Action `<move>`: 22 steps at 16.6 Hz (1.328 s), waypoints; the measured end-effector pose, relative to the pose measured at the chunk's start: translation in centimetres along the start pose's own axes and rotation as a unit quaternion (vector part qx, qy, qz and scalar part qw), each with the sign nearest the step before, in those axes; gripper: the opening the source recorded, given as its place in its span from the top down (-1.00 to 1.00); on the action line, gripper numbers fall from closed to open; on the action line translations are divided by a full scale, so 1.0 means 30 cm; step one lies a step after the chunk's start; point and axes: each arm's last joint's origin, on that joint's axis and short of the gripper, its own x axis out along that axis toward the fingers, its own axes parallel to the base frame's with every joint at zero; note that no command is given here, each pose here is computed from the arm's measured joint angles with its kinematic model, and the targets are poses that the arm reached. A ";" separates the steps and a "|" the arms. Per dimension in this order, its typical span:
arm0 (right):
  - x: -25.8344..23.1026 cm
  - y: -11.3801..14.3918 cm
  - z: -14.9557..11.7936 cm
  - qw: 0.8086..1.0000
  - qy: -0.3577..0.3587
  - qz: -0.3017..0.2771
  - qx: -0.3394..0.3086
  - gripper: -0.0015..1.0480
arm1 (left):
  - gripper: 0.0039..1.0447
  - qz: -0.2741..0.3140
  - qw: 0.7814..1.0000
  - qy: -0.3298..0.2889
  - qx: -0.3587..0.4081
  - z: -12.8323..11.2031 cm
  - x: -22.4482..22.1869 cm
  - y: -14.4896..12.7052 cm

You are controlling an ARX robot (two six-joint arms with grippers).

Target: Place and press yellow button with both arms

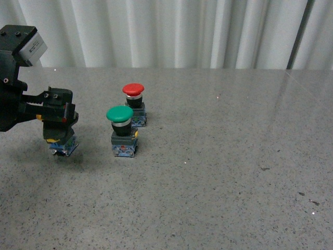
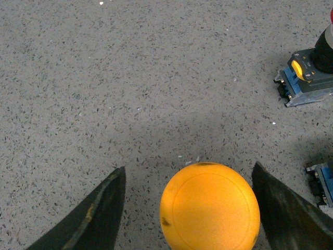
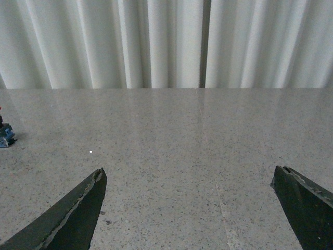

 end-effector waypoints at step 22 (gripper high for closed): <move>0.000 0.000 0.000 1.000 0.000 0.000 0.000 -0.87 | 0.36 -0.079 0.994 -0.074 -0.004 0.290 0.006 -0.527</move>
